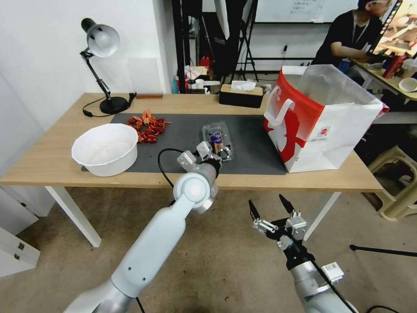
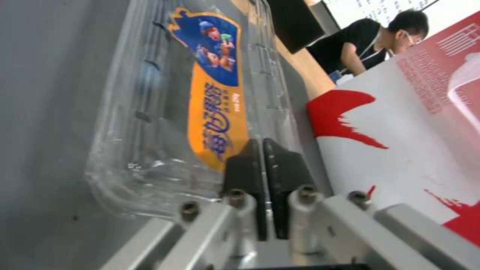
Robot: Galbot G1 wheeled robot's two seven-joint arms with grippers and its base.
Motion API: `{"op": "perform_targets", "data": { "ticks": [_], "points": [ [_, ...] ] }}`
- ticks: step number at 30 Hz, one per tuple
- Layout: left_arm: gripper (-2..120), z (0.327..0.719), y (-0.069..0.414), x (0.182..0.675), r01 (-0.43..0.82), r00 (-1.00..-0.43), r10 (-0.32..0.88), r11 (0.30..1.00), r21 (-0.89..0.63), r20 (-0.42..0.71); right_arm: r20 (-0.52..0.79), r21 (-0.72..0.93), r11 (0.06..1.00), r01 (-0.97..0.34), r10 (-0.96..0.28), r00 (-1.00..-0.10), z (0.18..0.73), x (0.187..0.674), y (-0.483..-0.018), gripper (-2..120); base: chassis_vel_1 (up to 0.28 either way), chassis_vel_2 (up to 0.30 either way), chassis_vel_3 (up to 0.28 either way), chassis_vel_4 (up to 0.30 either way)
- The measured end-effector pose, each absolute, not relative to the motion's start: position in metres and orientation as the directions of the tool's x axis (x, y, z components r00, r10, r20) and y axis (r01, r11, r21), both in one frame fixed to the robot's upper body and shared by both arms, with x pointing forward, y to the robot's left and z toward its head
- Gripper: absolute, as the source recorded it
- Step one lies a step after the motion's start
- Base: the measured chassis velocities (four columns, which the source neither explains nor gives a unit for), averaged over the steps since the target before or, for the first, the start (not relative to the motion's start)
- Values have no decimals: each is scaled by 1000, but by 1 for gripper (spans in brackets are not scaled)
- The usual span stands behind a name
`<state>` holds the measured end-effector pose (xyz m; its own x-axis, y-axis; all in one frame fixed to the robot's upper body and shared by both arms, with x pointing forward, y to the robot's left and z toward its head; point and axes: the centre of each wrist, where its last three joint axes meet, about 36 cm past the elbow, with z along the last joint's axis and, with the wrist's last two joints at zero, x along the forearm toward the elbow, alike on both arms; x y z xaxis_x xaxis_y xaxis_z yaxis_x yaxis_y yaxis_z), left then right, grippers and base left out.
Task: Close the takeout container lid, then place the container into the takeout bag.
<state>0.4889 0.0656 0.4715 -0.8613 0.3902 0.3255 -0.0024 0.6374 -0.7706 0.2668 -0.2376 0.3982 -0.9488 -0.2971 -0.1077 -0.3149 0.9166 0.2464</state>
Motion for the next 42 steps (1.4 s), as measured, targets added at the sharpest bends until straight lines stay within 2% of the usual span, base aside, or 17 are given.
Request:
{"op": "perform_targets", "data": {
  "ticks": [4, 7, 8, 12, 13, 16, 22, 30, 42],
  "points": [
    [0, 471, 65, 489, -3, -861, 388, 643, -766, 329, -126, 359, 876, -321, -296, -947, 413, 281, -240, 100, 0, 0, 0, 0],
    [0, 470, 66, 489, -4, -861, 386, 646, -764, 331, -133, 560, 766, -316, -293, -947, 440, 304, -242, 100, 0, 0, 0, 0],
    [0, 470, 66, 489, -4, -861, 386, 646, -764, 331, -133, 560, 766, -316, -293, -947, 440, 304, -242, 100, 0, 0, 0, 0],
    [0, 469, 65, 489, -8, -863, 382, 644, -765, 331, -110, 714, 633, -299, -321, -941, 464, 345, -246, 100, 0, 0, 0, 0],
    [0, 469, 65, 489, -8, -863, 382, 644, -765, 331, -110, 714, 633, -299, -321, -941, 464, 345, -246, 100, 0, 0, 0, 0],
    [0, 470, 66, 490, -8, -865, 380, 643, -766, 329, -69, 767, 578, -279, -357, -932, 479, 386, -247, 100, 0, 0, 0, 0],
    [0, 468, 61, 490, -2, -860, 391, 641, -767, 329, -2, 782, 578, -234, -373, -928, 495, 430, -247, 100, 0, 0, 0, 0],
    [0, 465, 61, 492, -12, -863, 382, 638, -770, 330, 166, 754, 638, -157, -416, -894, 499, 498, -233, 100, 0, 0, 0, 0],
    [0, 465, 62, 492, -14, -865, 379, 636, -771, 328, 344, 677, 726, -119, -456, -821, 503, 550, -217, 100, 0, 0, 0, 0]
  ]
}}
